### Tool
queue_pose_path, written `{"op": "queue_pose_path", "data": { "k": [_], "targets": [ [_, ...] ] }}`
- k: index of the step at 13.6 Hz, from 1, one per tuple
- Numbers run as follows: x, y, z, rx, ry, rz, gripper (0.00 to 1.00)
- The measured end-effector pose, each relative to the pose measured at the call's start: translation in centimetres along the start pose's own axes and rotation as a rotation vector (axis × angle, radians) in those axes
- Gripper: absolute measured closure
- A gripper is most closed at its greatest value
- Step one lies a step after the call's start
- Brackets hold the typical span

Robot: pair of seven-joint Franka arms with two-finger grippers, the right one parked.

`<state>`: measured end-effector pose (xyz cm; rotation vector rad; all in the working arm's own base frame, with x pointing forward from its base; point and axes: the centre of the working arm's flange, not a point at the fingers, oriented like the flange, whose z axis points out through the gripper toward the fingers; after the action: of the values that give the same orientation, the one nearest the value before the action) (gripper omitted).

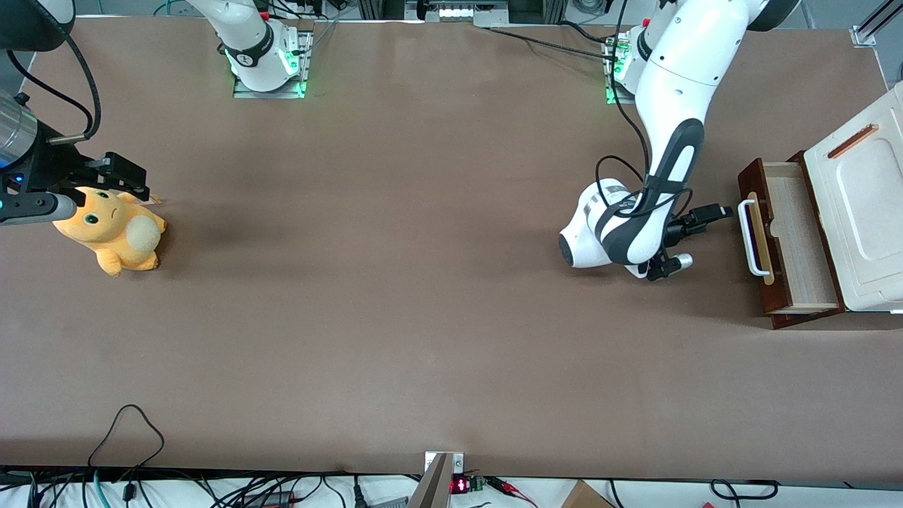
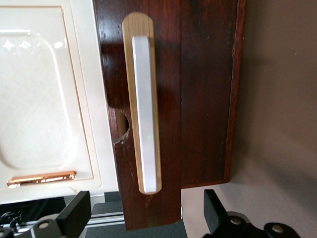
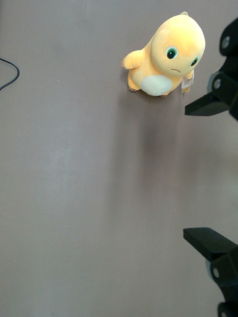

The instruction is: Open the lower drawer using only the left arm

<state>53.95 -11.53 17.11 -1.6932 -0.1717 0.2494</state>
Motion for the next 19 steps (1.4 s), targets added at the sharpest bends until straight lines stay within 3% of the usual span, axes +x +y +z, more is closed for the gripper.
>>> {"op": "queue_pose_path", "data": {
  "k": [5, 11, 14, 19],
  "targets": [
    [4.0, -5.8, 0.3, -0.118, -0.021, 0.058, 0.0],
    [7.6, -14.8, 2.1, -0.393, -0.077, 0.165, 0.0],
    [8.8, -20.1, 3.0, -0.56, -0.099, 0.217, 0.0],
    [9.5, -30.0, 5.5, -0.9, -0.112, 0.215, 0.0]
  ]
}}
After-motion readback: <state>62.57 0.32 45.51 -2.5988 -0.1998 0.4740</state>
